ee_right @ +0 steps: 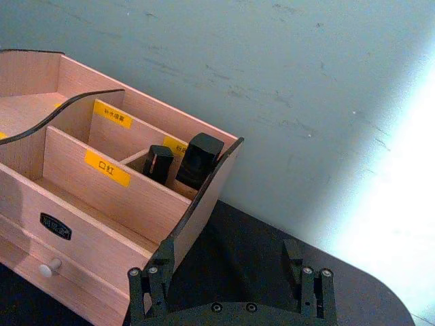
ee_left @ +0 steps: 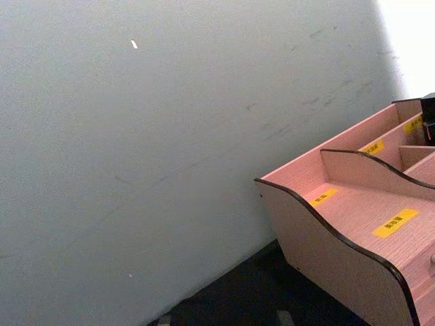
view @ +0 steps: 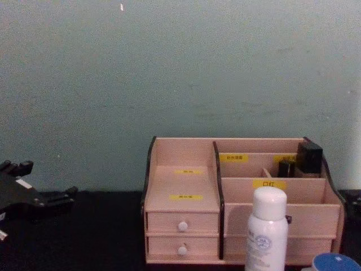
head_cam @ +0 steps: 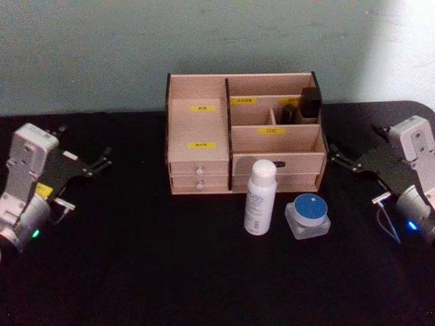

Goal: Pick up the facial cleanser and watermelon frost from the table and place them into the tiered storage box.

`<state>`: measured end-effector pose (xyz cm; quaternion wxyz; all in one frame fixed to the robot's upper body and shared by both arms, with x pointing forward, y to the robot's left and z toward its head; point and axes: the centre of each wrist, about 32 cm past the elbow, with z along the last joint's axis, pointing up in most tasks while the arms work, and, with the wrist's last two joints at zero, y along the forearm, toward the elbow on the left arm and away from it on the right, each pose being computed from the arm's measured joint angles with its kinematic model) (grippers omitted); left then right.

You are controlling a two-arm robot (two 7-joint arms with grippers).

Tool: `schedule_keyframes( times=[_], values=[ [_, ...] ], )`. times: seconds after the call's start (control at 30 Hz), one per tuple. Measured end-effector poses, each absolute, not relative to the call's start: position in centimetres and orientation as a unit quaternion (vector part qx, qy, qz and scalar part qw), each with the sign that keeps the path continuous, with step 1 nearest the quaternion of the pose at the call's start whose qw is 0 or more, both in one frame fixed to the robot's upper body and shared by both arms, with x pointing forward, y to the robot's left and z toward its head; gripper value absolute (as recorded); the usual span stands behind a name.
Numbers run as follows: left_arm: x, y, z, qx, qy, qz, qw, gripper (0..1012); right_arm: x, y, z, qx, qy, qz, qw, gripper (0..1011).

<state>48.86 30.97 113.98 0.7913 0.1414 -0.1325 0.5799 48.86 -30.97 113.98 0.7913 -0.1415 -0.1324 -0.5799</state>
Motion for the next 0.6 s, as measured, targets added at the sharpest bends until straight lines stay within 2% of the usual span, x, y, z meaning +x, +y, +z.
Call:
schedule_keyframes(
  times=[0.6],
  values=[
    [48.86, 30.97, 113.98, 0.141, -0.132, 0.58, 0.791, 1001, 48.86, -30.97, 113.98, -0.142, -0.132, -0.58, 0.791, 1002]
  ],
)
